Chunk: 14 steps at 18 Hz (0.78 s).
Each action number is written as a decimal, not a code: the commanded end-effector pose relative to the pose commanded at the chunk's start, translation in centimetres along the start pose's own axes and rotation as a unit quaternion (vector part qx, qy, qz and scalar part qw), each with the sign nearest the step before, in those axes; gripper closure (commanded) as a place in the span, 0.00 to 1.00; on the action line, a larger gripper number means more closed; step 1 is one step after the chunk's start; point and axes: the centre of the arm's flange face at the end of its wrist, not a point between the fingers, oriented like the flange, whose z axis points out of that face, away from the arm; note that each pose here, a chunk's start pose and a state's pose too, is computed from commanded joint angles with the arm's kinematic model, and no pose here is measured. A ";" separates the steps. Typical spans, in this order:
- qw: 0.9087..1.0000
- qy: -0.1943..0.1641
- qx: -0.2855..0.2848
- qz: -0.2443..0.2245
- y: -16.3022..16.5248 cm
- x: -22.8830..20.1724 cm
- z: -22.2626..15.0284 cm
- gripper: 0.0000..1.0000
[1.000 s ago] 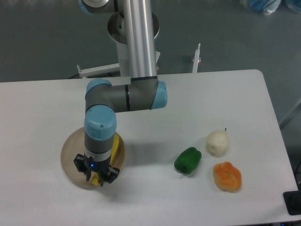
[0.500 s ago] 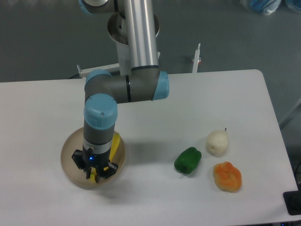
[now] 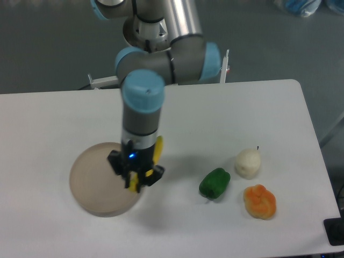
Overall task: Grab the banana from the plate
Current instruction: 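Lift the held banana up off the plate toward the green pepper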
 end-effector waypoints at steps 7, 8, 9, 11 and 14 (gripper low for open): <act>0.999 -0.001 -0.033 0.039 5.1 -5.9 -3.5 1.00; 0.998 -0.009 -0.037 0.043 5.8 -6.7 -4.1 1.00; 0.998 -0.013 -0.042 0.049 6.6 -7.4 -4.3 1.00; 0.996 -0.014 -0.051 0.072 7.5 -8.5 -4.5 1.00; 0.986 -0.022 -0.096 0.137 10.1 -10.7 -4.7 1.00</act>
